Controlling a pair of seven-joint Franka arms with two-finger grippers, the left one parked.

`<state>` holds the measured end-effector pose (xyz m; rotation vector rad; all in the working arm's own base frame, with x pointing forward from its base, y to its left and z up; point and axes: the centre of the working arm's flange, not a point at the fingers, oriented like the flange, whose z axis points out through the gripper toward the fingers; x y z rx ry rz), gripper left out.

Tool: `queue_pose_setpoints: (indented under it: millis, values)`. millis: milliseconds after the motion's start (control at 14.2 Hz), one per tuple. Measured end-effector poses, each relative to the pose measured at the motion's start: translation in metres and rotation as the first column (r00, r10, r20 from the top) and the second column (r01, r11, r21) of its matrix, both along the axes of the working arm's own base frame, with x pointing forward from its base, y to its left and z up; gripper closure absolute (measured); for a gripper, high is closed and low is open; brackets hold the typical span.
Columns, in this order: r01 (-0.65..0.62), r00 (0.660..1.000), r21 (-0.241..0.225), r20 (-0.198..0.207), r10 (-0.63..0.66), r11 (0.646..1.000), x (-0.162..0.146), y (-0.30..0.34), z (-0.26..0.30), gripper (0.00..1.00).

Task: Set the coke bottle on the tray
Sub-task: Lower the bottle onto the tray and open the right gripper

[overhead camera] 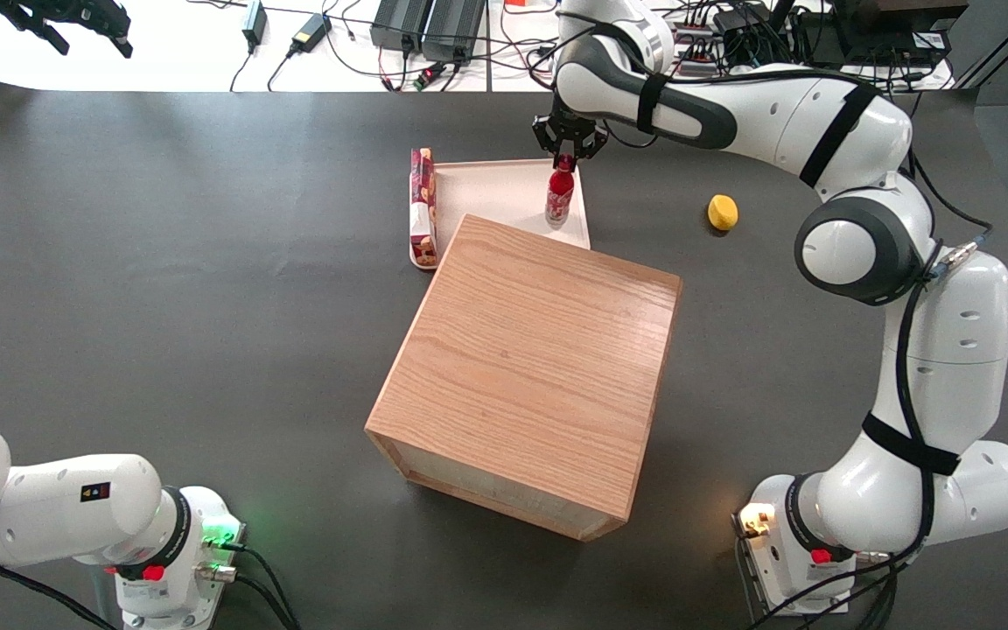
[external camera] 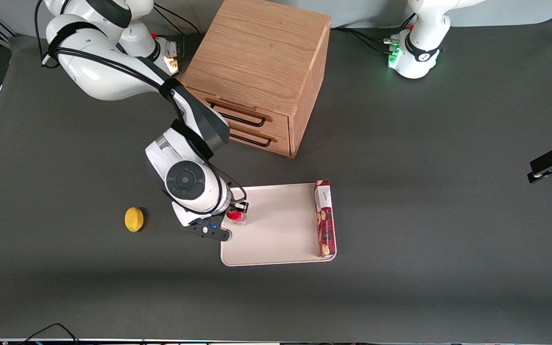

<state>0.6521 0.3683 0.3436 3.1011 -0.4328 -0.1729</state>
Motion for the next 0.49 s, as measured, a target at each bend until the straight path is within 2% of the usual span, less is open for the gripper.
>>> queue_pose_setpoints:
  millis: [70,141,352,493]
  values:
    - [0.001,1.0,-0.001,-0.001,-0.001,1.0,0.0,0.0,-0.001,0.69]
    - [0.002,1.0,0.0,0.001,-0.002,1.0,0.0,0.0,0.0,0.63]
    - [0.008,1.0,0.01,0.022,-0.009,1.0,0.003,-0.001,0.013,0.34]
    - [0.011,0.999,0.014,0.048,-0.012,1.0,0.002,-0.006,0.049,0.13]
